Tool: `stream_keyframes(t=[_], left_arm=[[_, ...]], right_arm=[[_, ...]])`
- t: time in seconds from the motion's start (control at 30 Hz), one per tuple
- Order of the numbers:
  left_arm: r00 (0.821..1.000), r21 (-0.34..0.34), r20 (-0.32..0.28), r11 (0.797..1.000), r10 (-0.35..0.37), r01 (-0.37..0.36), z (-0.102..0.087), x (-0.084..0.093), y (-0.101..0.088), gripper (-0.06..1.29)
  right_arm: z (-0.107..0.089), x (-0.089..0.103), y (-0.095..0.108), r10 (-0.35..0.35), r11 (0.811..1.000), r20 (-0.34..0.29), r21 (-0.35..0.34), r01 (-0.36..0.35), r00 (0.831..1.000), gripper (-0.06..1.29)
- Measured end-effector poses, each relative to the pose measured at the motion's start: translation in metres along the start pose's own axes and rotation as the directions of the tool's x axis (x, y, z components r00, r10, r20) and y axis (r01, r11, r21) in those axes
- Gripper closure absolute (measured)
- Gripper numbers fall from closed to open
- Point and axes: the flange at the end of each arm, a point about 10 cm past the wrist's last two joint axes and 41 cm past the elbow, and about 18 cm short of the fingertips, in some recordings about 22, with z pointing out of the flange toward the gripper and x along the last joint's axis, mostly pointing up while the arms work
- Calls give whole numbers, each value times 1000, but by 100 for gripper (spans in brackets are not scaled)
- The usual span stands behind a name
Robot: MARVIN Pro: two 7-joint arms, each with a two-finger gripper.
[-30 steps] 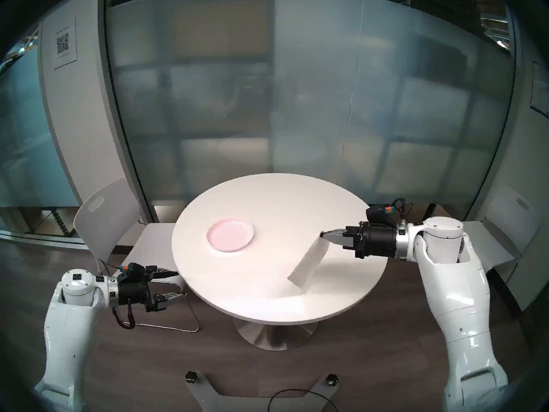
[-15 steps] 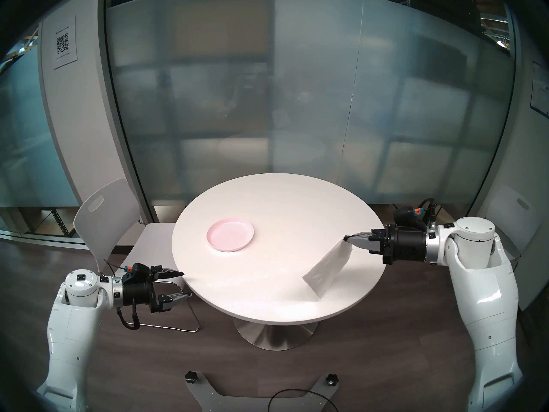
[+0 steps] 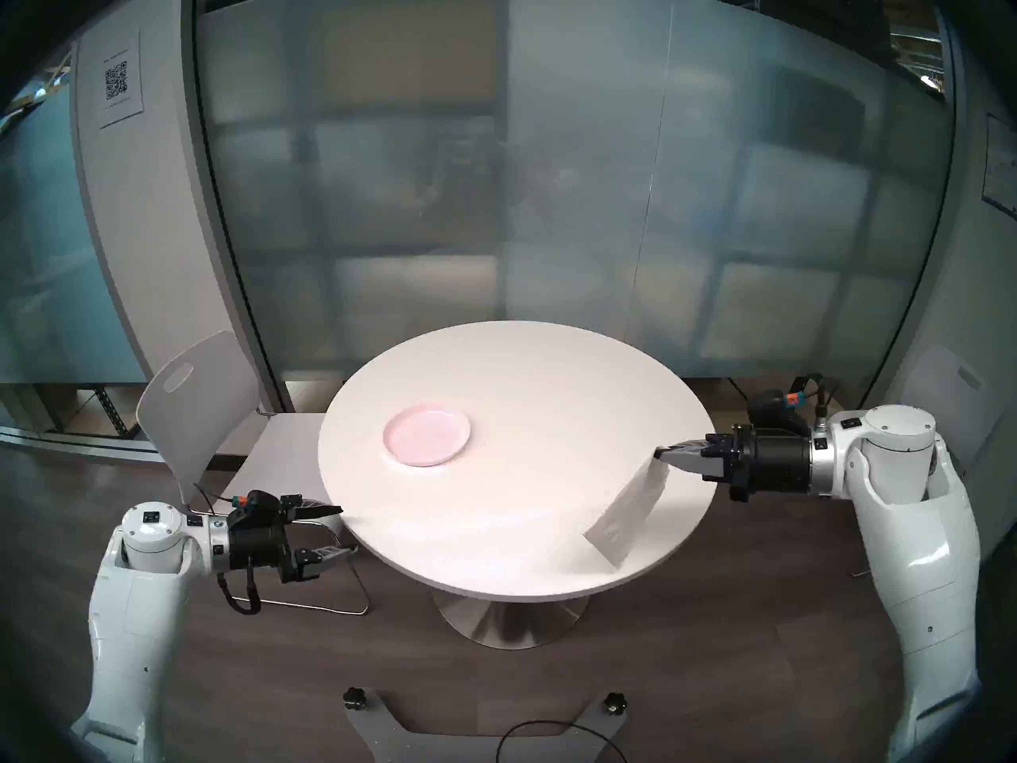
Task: Fold the napkin in half twice and place it beside the plate
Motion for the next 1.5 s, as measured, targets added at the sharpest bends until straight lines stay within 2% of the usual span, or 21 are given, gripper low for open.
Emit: stream_keyframes(t=[0.3,0.6,0.9,1.13,1.5], left_arm=[[1000,13,-1,1000,-7,7,-4,-2,0,2],[1000,30,0,999,-12,12,-11,-4,-3,2],[1000,40,-1,999,-13,13,-15,-5,-6,2],[1000,51,-2,999,-16,16,-19,-6,-8,2],[1000,60,-3,998,-20,20,-23,-8,-10,2]], right_arm=[[26,-26,11,55,996,56,67,-58,997,125],[50,-34,20,58,992,85,105,-66,995,125],[69,-40,35,48,997,104,62,-55,993,125],[89,-51,52,55,998,125,18,-57,991,125],[108,-58,72,59,998,140,-20,-57,988,125]])
